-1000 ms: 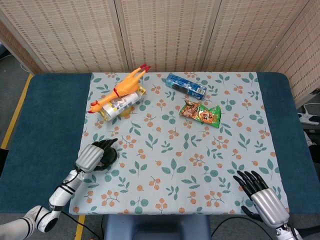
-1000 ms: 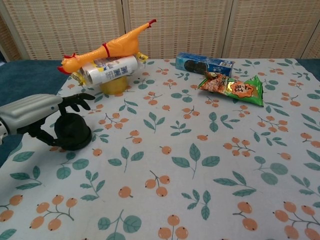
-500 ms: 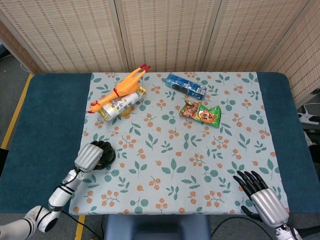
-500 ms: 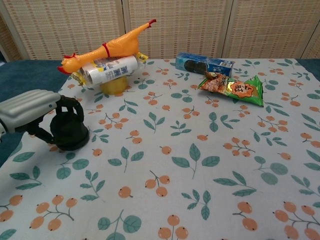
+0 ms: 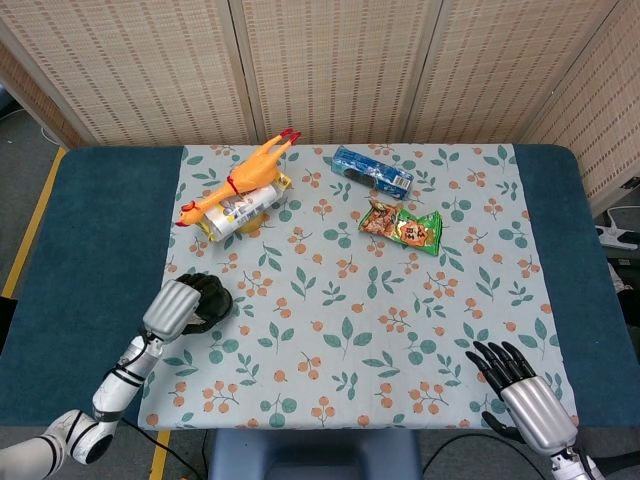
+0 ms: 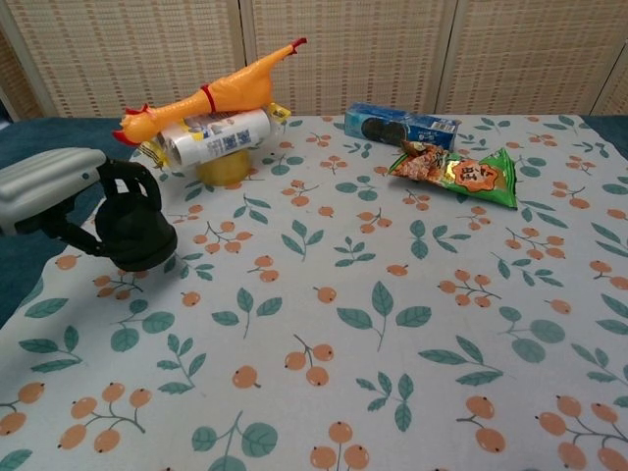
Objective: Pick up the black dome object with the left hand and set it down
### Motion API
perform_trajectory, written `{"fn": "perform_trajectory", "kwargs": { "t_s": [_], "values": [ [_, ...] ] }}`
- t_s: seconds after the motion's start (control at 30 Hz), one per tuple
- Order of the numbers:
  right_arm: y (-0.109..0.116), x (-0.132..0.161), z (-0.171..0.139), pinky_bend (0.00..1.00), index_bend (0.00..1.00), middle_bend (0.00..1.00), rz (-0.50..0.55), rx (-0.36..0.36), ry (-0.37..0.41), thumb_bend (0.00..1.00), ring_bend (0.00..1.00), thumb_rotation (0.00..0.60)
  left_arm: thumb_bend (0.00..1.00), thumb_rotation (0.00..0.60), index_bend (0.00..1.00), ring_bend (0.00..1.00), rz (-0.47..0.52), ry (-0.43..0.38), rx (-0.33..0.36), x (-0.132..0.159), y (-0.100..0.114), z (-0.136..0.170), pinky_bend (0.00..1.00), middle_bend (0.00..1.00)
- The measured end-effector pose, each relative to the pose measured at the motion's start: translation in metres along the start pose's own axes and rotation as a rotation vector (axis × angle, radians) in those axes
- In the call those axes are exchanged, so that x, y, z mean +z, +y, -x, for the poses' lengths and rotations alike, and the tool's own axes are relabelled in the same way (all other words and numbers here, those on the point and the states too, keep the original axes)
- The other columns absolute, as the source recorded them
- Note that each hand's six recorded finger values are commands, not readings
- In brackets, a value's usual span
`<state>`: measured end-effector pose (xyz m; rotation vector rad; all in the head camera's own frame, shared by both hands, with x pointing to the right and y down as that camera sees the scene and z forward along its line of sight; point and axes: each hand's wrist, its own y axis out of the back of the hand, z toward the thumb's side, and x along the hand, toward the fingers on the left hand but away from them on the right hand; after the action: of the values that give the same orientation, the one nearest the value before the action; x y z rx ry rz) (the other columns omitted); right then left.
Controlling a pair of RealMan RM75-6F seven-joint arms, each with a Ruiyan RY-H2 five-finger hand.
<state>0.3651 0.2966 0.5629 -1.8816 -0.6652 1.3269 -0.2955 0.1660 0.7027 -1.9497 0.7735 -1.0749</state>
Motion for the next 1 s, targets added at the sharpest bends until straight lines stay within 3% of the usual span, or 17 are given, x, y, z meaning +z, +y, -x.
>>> {"fn": "perform_trajectory", "kwargs": {
  "t_s": [0.23, 0.4, 0.5, 0.63, 0.83, 0.9, 1.0],
  "values": [
    [0.000, 0.000, -0.001, 0.00, 0.00, 0.00, -0.001, 0.000, 0.000, 0.16, 0.00, 0.600, 0.58, 0.600, 0.54, 0.58, -0.006, 0.020, -0.091, -0.006, -0.030, 0.011, 0.69, 0.60],
    [-0.001, 0.000, 0.000, 0.00, 0.00, 0.00, -0.001, 0.004, -0.002, 0.16, 0.00, 0.600, 0.59, 0.600, 0.55, 0.58, 0.112, 0.030, -0.137, 0.002, -0.040, 0.012, 0.69, 0.60],
    [0.000, -0.001, 0.000, 0.00, 0.00, 0.00, -0.001, 0.005, -0.005, 0.16, 0.00, 0.600, 0.60, 0.600, 0.54, 0.57, 0.203, 0.039, -0.118, 0.006, -0.034, 0.008, 0.69, 0.60],
    [0.000, -0.001, 0.000, 0.00, 0.00, 0.00, -0.001, 0.006, -0.004, 0.16, 0.00, 0.600, 0.61, 0.600, 0.54, 0.57, 0.231, 0.040, -0.061, 0.005, -0.022, 0.005, 0.68, 0.60],
    [0.000, 0.000, 0.000, 0.00, 0.00, 0.00, -0.001, 0.005, -0.004, 0.16, 0.00, 0.600, 0.62, 0.600, 0.54, 0.57, 0.302, 0.066, -0.065, 0.001, -0.017, 0.002, 0.68, 0.60],
    [0.000, 0.000, -0.001, 0.00, 0.00, 0.00, -0.001, 0.005, -0.003, 0.16, 0.00, 0.600, 0.62, 0.600, 0.55, 0.57, 0.303, 0.077, -0.069, -0.002, -0.017, 0.002, 0.68, 0.60],
    [-0.001, 0.000, -0.001, 0.00, 0.00, 0.00, -0.002, 0.007, -0.003, 0.16, 0.00, 0.600, 0.64, 0.600, 0.56, 0.57, 0.222, 0.066, -0.065, -0.005, -0.019, 0.003, 0.69, 0.60]
  ]
}}
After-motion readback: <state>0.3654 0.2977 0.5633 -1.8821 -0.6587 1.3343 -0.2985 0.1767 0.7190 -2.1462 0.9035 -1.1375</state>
